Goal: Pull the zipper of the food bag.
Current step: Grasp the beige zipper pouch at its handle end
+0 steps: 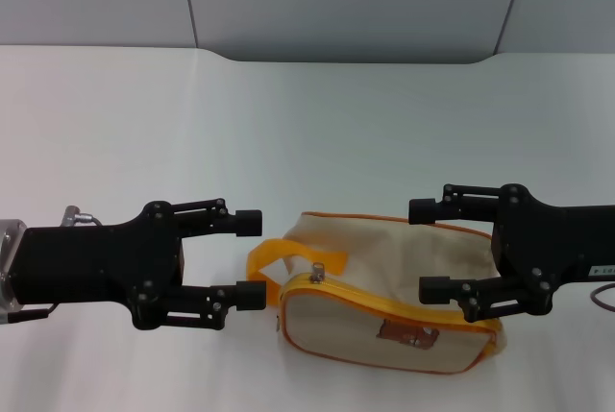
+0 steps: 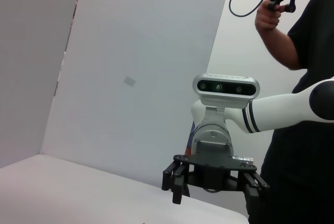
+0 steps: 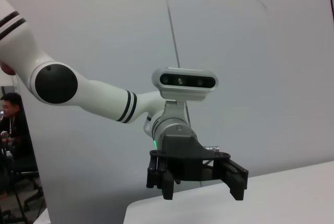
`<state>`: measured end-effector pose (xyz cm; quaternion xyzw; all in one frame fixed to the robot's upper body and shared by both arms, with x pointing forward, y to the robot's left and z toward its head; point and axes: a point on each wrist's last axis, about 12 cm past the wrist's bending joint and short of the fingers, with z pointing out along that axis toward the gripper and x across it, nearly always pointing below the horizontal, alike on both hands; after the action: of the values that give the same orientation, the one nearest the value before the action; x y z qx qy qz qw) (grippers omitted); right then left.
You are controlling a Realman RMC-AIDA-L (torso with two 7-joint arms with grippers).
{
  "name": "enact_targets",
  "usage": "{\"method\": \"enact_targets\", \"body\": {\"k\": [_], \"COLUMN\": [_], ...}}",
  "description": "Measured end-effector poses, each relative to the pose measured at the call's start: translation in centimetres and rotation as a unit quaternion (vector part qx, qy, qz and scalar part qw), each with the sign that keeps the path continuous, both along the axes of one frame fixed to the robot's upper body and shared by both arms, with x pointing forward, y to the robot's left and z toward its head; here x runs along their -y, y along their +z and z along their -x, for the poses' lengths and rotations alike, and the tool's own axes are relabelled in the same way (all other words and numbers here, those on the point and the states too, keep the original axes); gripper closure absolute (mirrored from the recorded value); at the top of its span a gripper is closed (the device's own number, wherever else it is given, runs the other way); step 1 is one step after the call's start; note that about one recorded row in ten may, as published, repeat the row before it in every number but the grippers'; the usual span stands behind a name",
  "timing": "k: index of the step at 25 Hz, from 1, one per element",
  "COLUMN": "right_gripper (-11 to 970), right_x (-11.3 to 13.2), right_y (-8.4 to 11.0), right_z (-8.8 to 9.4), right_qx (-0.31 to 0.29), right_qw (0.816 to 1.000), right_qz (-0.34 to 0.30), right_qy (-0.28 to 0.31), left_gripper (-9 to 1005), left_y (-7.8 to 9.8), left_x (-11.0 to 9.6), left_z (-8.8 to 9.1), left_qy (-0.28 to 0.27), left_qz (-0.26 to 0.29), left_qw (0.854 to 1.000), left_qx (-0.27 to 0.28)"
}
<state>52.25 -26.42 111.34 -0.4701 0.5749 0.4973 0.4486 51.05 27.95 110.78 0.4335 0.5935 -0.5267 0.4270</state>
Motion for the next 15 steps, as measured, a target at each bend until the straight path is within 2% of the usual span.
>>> {"method": "enact_targets", "body": {"k": [15], "right_gripper": [140], "right_x": [0.00], "right_y": [-0.27], "right_z": [0.13], "right_qx": [-0.003], "right_qw": [1.000], "right_qz": [0.006], "right_qy": [0.000], "left_gripper": [224], "left_y": [0.05], "left_x": [0.10], "left_z": [-0.05], "left_qy": [-0.004], "left_qz": [-0.002], "left_qw": [1.000], "left_qx": [-0.001]}}
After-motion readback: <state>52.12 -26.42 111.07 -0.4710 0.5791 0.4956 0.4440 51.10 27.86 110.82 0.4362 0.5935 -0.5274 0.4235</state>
